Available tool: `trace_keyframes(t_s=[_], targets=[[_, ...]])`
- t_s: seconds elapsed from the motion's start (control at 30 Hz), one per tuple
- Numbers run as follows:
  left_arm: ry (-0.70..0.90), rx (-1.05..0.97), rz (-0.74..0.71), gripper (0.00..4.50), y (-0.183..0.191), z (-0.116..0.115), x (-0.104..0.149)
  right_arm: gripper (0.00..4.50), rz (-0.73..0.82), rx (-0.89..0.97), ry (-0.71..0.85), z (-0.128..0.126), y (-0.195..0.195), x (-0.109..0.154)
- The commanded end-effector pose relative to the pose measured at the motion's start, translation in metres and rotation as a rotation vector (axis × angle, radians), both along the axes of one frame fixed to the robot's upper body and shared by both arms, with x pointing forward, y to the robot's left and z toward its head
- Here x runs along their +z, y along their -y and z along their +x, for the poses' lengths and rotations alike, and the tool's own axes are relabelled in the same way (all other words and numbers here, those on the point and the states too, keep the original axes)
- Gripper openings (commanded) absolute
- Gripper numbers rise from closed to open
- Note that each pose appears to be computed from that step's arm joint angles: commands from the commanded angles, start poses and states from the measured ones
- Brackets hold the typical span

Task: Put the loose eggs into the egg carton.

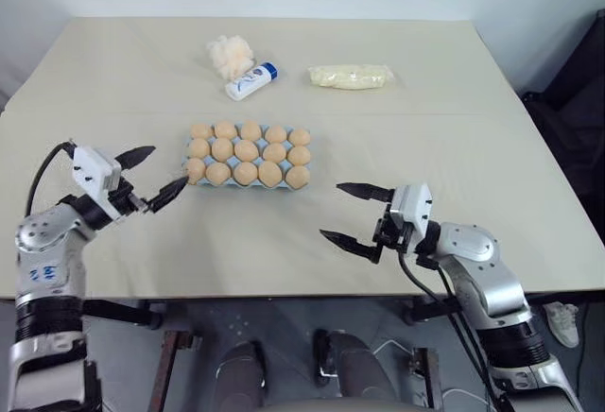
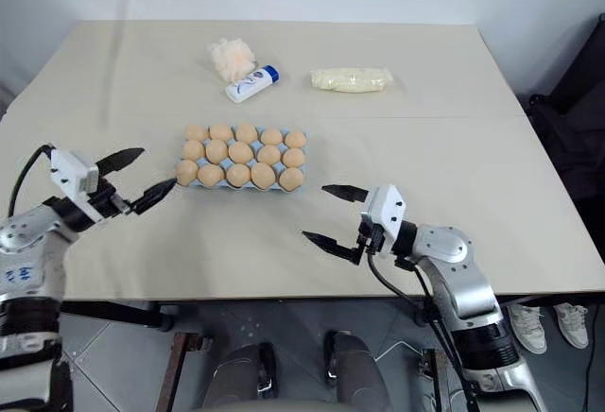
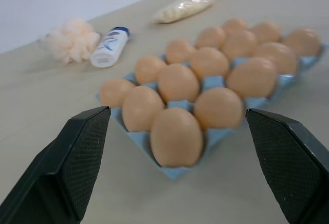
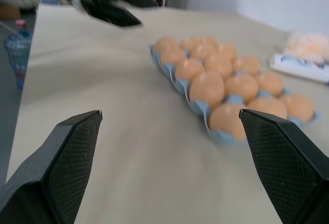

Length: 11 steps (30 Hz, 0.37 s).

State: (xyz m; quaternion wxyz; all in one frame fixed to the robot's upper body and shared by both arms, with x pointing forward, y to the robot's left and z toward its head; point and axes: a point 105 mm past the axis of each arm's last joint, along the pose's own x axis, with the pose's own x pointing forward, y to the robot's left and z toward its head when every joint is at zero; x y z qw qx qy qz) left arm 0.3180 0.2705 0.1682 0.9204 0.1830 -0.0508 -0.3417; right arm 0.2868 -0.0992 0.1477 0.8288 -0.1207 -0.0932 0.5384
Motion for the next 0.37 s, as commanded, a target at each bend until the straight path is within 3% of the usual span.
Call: trace_keyframes(t_s=[0.03,0.2,0.37], targets=[[-0.057,-0.063,0.069,4.48,0.003,-0.020,-0.001,4.50,-0.008,-0.003,0.035,-0.005,0.012,0.010],[-0.129,-0.005,0.041,4.48,-0.006,-0.023,-0.017,4.50,-0.015,-0.028,0.031,-0.001,0.020,0.009],[-0.093,0.046,0.049,4.48,-0.008,-0.023,-0.018,4.50,-0.023,-0.035,0.022,0.002,0.024,0.007]])
